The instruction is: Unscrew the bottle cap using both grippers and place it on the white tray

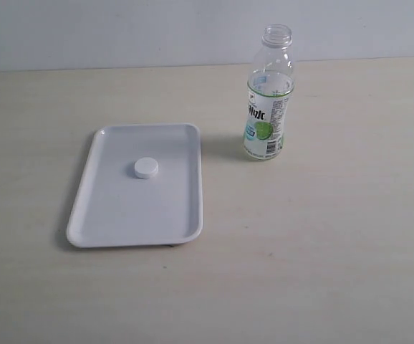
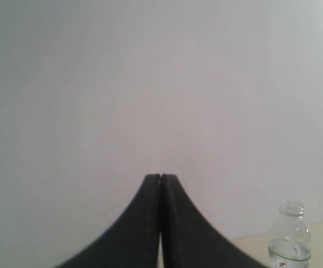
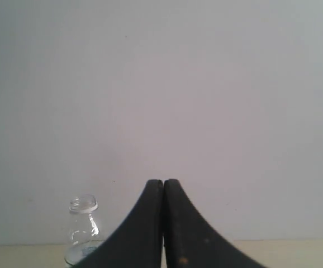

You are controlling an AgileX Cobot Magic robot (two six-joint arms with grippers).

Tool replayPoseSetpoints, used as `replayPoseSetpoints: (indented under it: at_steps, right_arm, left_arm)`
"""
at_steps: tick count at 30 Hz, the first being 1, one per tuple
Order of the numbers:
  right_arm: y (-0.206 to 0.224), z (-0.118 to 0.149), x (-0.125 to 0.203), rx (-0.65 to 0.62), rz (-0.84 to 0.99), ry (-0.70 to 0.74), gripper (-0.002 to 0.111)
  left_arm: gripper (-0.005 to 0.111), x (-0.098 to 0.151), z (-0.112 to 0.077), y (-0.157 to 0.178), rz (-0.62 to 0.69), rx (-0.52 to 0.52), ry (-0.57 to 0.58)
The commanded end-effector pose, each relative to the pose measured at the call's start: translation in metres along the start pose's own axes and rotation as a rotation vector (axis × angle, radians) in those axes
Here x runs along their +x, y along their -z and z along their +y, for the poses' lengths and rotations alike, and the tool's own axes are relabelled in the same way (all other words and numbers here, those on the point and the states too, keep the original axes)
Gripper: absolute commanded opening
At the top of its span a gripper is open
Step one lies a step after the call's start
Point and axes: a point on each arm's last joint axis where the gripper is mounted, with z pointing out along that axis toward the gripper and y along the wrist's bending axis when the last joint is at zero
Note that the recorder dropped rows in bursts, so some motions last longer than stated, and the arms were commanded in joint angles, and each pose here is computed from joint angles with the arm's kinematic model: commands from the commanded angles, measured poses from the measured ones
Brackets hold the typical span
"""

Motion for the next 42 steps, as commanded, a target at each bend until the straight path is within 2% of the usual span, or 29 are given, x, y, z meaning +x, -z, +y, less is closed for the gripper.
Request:
replayPoseSetpoints:
  at_steps: [1,8,13,20,42]
  right_arm:
    - [0.001,-0.004,0.005,0.051,0.038,-0.088,0.000]
    - [0.004,-0.018,0.018,0.228,0.153,-0.266,0.000]
    - [0.007,-0.025,0.024,0.310,0.212,-0.267,0.000]
    - [0.012,-0.032,0.031,0.409,0.282,-0.258,0.000]
    - [0.012,-0.033,0.031,0.420,0.291,-0.260,0.000]
  left_arm:
    - [0.000,0.005,0.001,0.017,-0.041,0.010,-0.003]
    - [0.000,0.015,-0.002,0.036,-0.002,0.061,-0.016]
    - [0.000,0.024,-0.006,0.042,0.088,0.111,-0.075]
    - [0.000,0.034,-0.009,0.044,0.196,0.153,-0.091]
    - [0.000,0.035,-0.010,0.044,0.211,0.159,-0.087]
